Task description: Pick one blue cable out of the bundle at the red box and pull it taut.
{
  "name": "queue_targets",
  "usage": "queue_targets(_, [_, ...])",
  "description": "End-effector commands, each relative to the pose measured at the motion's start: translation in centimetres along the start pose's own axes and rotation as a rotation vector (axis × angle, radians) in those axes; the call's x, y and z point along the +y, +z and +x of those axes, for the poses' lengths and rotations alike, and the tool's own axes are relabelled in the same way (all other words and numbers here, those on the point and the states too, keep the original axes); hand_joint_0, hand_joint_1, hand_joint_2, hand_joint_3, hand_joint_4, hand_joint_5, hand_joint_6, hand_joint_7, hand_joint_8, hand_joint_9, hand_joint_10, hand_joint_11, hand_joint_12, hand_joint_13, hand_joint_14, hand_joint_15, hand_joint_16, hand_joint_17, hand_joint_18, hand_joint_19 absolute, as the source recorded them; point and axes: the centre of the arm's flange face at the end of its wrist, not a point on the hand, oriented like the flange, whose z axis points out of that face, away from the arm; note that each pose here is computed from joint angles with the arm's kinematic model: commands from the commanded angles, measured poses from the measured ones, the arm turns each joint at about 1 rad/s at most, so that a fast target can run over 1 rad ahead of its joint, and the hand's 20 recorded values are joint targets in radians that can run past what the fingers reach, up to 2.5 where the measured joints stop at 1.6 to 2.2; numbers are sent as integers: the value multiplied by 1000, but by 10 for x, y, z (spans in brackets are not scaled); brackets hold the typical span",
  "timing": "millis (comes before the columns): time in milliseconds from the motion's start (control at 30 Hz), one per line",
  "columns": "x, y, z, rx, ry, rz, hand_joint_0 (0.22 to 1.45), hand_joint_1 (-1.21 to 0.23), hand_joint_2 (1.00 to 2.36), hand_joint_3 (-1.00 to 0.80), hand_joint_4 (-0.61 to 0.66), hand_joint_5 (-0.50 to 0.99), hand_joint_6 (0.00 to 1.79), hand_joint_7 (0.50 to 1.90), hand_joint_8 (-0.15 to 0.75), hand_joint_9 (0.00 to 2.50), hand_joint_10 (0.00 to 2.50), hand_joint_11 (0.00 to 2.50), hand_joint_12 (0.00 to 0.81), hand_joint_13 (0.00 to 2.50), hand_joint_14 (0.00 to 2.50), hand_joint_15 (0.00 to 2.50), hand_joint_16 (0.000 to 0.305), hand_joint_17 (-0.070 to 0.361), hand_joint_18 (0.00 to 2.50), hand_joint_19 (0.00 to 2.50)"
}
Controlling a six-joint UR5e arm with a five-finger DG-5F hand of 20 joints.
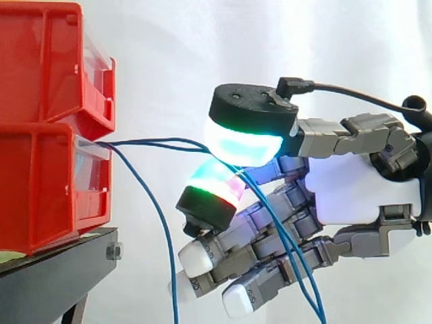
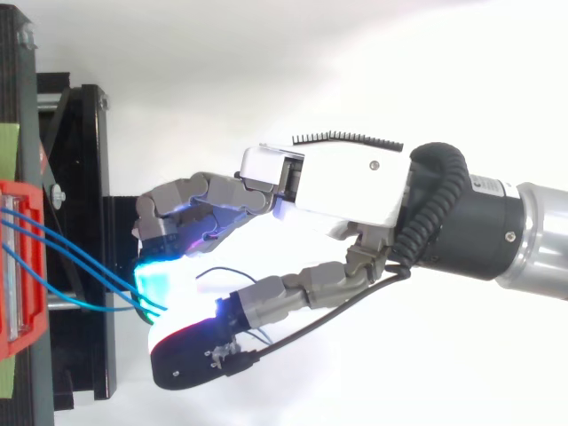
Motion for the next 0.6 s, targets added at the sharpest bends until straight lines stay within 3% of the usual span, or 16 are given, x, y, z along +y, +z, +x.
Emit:
queue_targets(0, [0,0,0,1,0,-1,604,-788,1021,-122,249,-64,504,1532,319,742,13,476,402,432,5,121,55,125,594,401])
queue_targets(267, [0,0,0,1,0,-1,634,-826,1025,-37,275,-71,500,1495,303,723,15,475,396,428,3,110,54,122,594,383])
queue_targets(433, [0,0,0,1,0,-1,658,-841,1023,-87,329,-70,501,1468,299,729,13,464,393,428,3,105,54,121,596,375])
queue_targets(567, [0,0,0,1,3,-1,685,-843,1024,-119,440,-66,503,1306,283,756,14,412,386,440,3,97,53,119,603,370])
